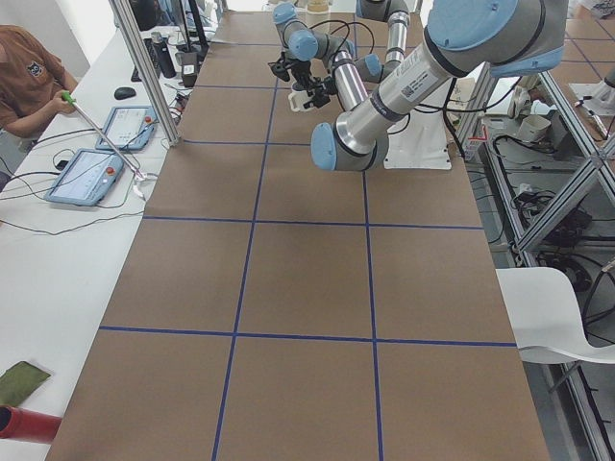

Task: Left arm hands cup to right arm to dump lemon

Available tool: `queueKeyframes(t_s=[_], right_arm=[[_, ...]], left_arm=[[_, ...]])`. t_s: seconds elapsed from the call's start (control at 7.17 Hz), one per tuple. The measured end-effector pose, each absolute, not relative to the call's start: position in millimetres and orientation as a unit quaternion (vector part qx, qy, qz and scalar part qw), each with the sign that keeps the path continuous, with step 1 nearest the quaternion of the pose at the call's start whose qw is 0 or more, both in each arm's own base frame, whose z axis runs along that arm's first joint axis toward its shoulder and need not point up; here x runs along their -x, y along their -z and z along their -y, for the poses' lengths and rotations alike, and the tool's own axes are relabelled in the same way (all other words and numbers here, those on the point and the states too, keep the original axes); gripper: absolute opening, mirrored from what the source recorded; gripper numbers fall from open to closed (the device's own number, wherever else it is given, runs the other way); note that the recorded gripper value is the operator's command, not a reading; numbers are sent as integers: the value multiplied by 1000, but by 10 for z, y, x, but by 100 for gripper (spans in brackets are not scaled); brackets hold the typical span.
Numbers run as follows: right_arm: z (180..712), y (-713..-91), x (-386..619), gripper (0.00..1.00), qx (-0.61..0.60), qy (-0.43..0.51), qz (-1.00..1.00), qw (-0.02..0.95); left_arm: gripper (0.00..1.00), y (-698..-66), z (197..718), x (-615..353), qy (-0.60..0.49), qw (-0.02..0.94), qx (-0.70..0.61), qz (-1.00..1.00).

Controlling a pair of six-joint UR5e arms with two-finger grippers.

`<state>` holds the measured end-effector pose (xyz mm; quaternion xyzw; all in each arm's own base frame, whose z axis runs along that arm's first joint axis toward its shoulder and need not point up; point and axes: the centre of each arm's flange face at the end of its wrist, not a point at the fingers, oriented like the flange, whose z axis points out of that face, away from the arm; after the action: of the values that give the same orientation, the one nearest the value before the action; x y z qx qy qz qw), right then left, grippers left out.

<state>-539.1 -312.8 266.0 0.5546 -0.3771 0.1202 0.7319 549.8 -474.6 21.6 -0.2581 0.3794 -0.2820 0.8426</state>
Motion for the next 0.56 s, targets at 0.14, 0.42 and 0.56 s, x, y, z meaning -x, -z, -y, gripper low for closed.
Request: queueKeyframes(t_s=[0.14, 0.42, 0.56], right_arm=[[3128, -2659, 5391, 100, -555, -120, 377, 732], [3129, -2657, 5388, 97, -556, -121, 376, 731], [3130, -2657, 5386, 86, -556, -122, 376, 731]], left_arm=[[0, -214, 4739, -5502, 283, 842, 259, -379], [0, -211, 4731, -5506, 284, 842, 260, -379], [0, -210, 4728, -5506, 284, 842, 260, -379]])
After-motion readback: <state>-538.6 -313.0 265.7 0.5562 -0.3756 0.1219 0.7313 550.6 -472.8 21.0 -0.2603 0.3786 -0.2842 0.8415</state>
